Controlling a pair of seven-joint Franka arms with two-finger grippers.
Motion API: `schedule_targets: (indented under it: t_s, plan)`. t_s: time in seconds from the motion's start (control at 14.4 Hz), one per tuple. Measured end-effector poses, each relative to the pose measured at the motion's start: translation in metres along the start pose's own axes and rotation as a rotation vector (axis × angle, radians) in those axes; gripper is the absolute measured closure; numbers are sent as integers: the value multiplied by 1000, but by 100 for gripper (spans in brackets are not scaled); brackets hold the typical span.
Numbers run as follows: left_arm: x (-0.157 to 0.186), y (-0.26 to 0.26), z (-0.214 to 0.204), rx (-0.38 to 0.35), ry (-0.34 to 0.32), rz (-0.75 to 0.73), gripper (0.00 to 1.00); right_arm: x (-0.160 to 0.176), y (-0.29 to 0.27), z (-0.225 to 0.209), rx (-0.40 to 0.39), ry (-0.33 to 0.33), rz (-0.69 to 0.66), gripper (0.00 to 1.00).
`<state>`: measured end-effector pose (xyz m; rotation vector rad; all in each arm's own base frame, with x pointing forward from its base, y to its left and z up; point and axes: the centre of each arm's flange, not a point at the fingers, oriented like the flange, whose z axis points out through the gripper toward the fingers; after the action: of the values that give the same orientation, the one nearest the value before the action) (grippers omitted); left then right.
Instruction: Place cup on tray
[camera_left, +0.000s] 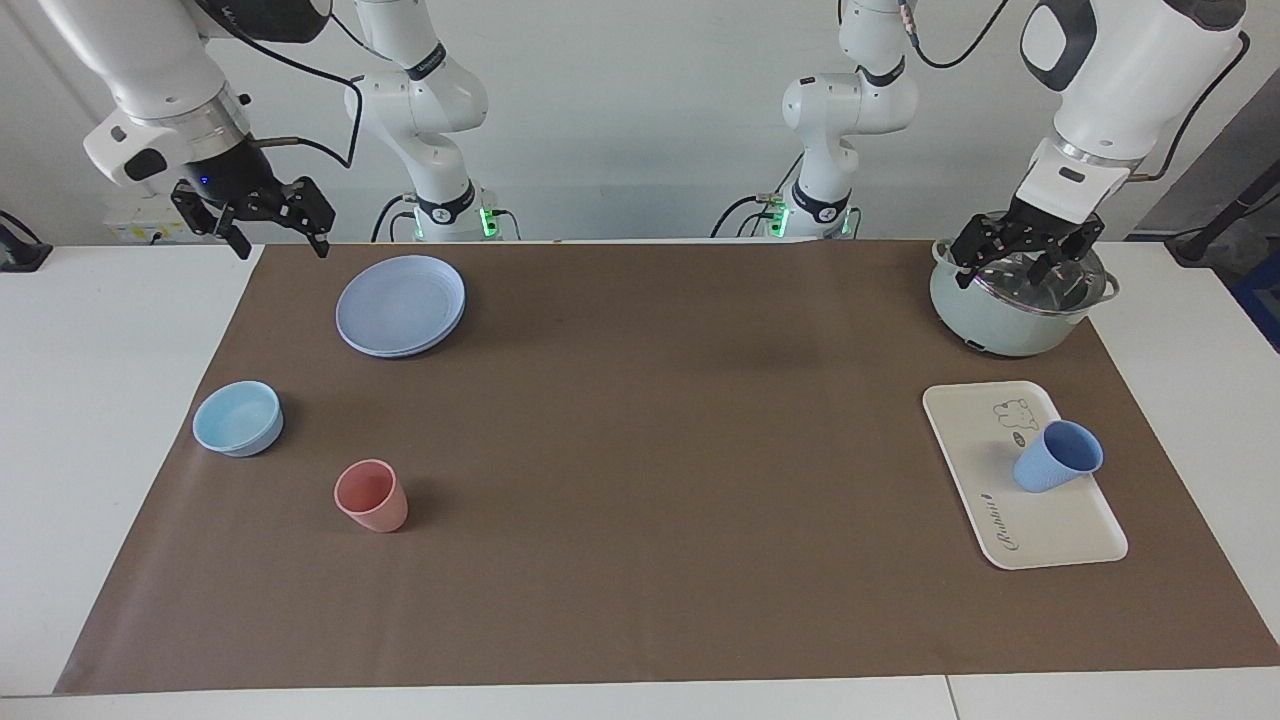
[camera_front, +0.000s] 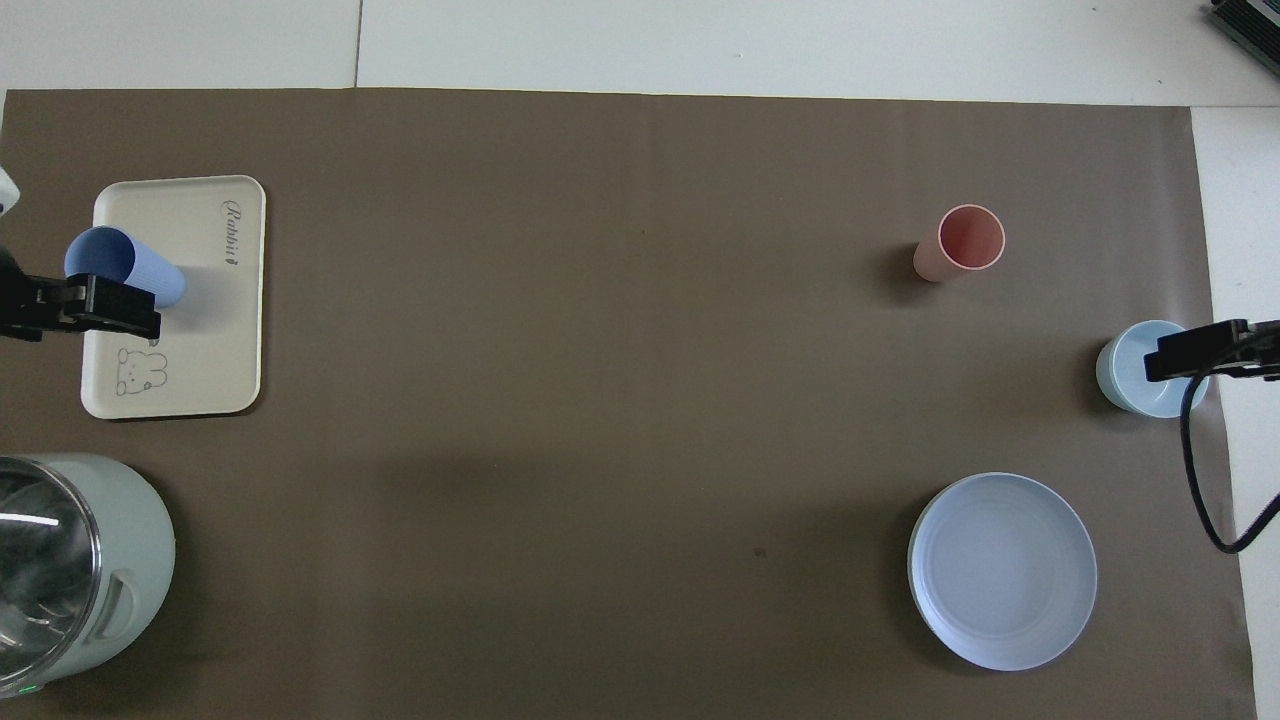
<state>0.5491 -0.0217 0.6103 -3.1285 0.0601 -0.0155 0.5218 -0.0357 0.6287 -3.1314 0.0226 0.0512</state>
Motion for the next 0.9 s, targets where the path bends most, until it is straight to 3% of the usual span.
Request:
schedule_targets:
  t_s: [0.9]
  plan:
    - [0, -2, 0, 0, 1, -4, 0, 1, -9, -1, -27, 5, -19, 0]
